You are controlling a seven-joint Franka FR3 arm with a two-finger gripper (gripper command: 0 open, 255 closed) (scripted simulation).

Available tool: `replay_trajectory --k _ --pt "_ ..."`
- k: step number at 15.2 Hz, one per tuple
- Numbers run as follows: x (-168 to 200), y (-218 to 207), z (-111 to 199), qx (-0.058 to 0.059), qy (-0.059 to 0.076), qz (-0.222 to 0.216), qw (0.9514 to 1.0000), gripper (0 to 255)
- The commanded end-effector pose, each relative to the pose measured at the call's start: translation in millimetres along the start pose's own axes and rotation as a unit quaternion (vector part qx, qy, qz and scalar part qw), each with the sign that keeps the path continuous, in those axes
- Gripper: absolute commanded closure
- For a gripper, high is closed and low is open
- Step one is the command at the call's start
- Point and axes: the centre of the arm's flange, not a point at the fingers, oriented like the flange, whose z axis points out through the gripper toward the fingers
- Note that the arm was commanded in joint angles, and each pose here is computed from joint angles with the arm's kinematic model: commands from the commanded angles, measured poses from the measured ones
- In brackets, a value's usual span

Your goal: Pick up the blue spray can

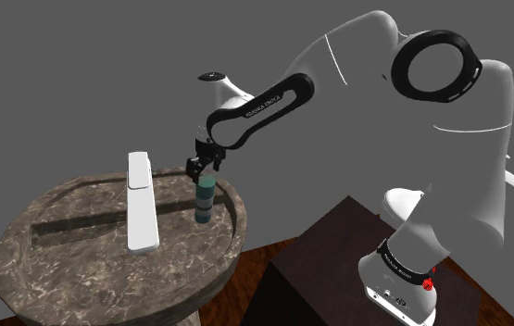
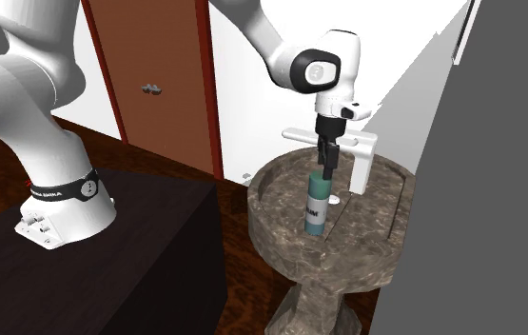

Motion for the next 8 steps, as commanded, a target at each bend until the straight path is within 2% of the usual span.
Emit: replay_trajectory --k 1,8 --pt "5 -4 15 0.000 0.001 -0.001 1.0000 0" --pt "6 -5 44 0.000 0.001 -0.001 1.0000 0"
